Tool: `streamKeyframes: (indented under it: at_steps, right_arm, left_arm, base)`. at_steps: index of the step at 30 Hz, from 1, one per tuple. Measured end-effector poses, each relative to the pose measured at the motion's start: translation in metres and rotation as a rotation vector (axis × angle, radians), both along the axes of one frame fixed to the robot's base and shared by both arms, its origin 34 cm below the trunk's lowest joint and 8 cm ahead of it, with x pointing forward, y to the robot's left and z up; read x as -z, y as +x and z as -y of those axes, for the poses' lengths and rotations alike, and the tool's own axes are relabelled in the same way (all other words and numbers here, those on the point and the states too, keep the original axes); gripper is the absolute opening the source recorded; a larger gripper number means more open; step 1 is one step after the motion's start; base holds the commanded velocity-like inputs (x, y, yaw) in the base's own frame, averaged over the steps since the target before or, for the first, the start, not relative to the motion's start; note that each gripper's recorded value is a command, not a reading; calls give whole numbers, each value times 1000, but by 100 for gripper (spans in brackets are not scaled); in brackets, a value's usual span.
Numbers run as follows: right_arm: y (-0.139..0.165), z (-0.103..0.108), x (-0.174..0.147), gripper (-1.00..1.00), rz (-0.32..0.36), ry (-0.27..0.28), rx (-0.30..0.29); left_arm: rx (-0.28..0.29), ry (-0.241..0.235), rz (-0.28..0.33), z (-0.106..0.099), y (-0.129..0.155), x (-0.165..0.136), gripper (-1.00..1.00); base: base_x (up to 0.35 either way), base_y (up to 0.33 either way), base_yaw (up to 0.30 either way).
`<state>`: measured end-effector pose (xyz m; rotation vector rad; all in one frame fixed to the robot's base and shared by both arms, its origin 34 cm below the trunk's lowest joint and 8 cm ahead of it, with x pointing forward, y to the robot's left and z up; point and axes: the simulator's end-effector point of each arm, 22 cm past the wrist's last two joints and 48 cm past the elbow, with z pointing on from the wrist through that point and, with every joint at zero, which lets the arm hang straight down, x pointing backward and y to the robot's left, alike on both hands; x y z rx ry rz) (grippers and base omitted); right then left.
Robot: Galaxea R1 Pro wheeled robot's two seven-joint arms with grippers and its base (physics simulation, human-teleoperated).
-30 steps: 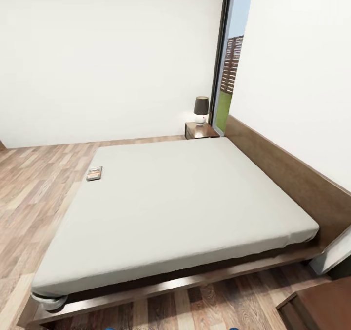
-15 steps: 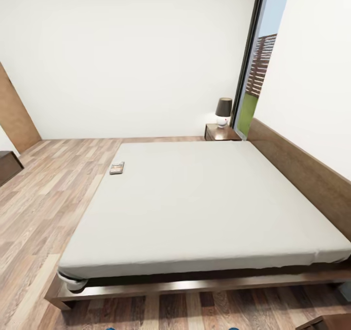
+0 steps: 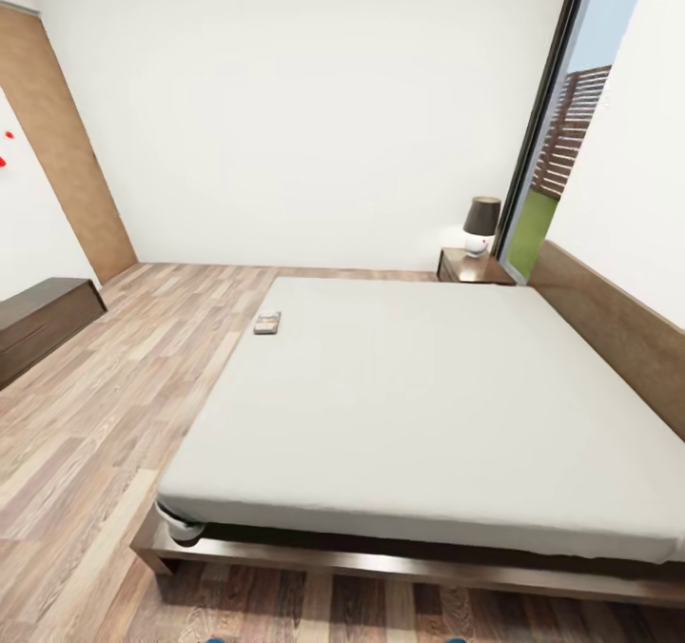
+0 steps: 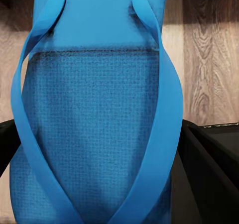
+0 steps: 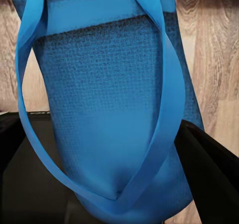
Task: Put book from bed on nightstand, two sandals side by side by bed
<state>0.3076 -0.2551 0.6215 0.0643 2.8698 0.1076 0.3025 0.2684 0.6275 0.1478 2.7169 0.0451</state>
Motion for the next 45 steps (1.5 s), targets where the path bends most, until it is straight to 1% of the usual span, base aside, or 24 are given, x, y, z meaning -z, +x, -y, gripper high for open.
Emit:
streamKeyframes:
  at_steps: [6, 14, 37, 45]
  right_arm:
    - [1, 2, 0, -100, 1, -2, 0]
    - [1, 3, 0, -100, 1, -3, 0]
    - [1, 4, 0, -100, 2, -4, 0]
    - [1, 4, 0, -100, 2, -4, 0]
  left_arm:
    - [0, 0, 1, 0, 1, 0, -100]
    - [-1, 0, 2, 0, 1, 0, -100]
    - [0, 0, 2, 0, 1, 0, -100]
    - [0, 0, 2, 0, 1, 0, -100]
  base:
    - [-56, 19, 67]
    - [-151, 134, 10]
    - [-10, 96, 0]
    - [-92, 89, 0]
